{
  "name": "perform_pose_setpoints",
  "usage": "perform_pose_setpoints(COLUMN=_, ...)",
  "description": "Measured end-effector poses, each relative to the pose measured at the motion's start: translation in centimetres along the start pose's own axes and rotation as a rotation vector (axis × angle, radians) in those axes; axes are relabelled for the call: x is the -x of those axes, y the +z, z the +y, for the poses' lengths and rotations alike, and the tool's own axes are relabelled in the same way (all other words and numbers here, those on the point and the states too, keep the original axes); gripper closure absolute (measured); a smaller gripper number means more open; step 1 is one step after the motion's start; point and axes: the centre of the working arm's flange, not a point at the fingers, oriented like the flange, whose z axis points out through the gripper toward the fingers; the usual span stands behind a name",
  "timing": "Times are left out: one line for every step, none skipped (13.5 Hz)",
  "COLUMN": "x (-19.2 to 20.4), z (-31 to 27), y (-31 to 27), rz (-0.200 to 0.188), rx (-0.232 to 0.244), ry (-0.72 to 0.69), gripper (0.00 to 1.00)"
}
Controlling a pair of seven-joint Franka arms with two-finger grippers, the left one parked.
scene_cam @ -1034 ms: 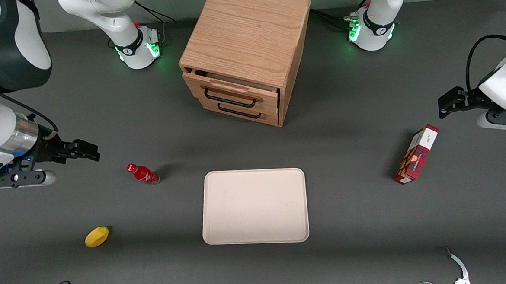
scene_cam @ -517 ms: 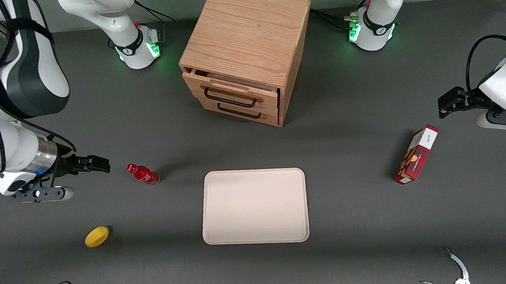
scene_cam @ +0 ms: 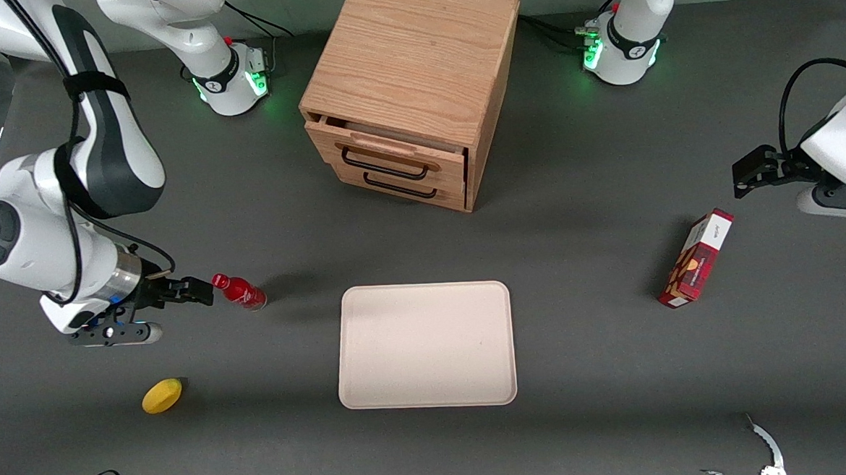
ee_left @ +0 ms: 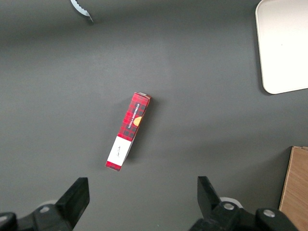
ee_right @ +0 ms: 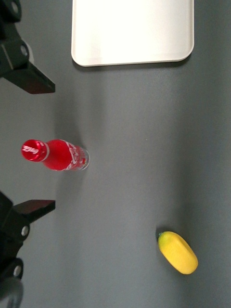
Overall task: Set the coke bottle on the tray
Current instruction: 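Move the open right gripper down over the red Coca-Cola bottle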
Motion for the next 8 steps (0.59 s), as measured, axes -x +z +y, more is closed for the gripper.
perform_pose_setpoints(x=0.3, z=-0.3, y=0.8, rz=0.005, rx=0.004, ry=-0.009, gripper=0.02)
perform_pose_setpoints(x=0.7, z=-0.5, y=1.6, rz=0.006, rx=0.011, ry=-0.019, gripper=0.02)
perform_pose_setpoints(x=1.2, z=-0.8, y=2.3, rz=0.004, rx=0.016, ry=-0.027, gripper=0.03)
perform_pose_setpoints(x=1.8, z=-1.0, y=3.1, rz=0.001, rx=0.022, ry=-0.037, gripper=0.04)
perform_pose_setpoints(x=2.4, z=-1.0, y=3.8, rz=0.0, rx=0.038, ry=-0.049, gripper=0.04)
perform_pose_setpoints(x=3.2, z=-0.8, y=4.7, rz=-0.004, rx=0.063, ry=-0.062, gripper=0.04)
perform_pose_setpoints(x=3.9, z=-0.7, y=5.3, rz=-0.006, rx=0.081, ry=-0.069, gripper=0.04)
perform_pose_setpoints(x=4.5, z=-0.8, y=5.9, rz=0.002, rx=0.092, ry=-0.076, gripper=0.04)
